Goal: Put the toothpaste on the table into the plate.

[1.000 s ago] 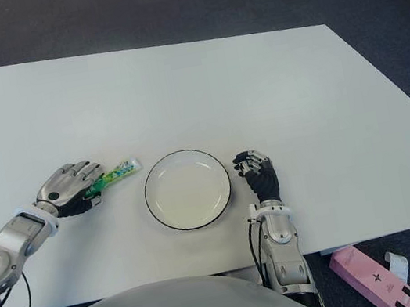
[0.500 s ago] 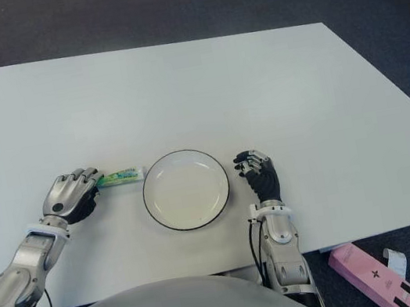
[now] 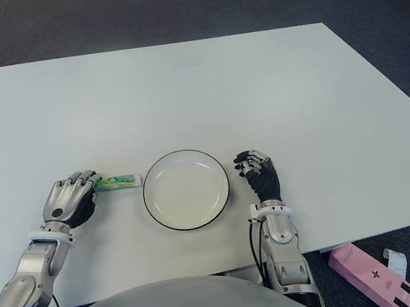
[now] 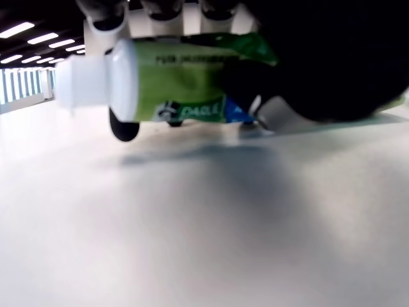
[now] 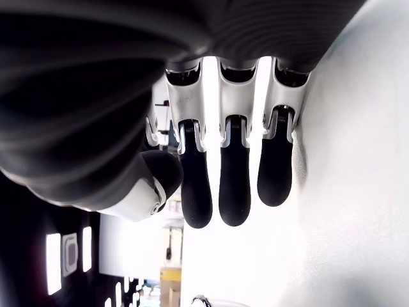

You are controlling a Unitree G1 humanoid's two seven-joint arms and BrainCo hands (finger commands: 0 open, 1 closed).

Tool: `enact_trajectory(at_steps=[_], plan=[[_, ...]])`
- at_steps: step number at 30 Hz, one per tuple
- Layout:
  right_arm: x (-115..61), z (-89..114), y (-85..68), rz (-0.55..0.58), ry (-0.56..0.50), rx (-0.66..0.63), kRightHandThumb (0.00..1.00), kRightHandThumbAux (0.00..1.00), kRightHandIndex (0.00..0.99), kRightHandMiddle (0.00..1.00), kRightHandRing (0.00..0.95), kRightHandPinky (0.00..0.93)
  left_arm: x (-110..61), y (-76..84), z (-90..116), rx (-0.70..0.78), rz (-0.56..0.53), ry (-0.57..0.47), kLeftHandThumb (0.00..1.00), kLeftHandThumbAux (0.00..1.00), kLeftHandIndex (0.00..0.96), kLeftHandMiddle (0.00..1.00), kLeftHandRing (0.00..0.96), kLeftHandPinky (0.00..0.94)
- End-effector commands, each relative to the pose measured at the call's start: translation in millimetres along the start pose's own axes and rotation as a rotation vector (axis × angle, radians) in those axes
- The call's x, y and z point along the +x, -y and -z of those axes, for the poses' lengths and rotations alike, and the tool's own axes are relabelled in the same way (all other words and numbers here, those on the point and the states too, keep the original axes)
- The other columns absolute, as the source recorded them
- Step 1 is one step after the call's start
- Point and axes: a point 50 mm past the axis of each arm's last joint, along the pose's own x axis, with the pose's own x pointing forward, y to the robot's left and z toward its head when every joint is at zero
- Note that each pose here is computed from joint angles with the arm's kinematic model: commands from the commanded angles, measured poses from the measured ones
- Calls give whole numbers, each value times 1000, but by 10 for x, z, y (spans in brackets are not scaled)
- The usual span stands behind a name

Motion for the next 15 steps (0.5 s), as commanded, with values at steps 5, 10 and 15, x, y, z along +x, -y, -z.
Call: enact_trajectory(at_steps=[5,10,15], plan=[[-4,86,25,7,-48,-8,709,723,427,490,485,491,-109,163,-22,-35,57,-45,848,666,408,562,796,824],[4,87,29,3,-42,-7,709,723,427,491,486,491,-111,164,-32,-52,40,-61,848,667,407,563,815,847],[7,89,32,2,-40,-7,708,723,427,490,482,484,-111,168,-39,-67,1,-77,849,667,406,563,838,858]])
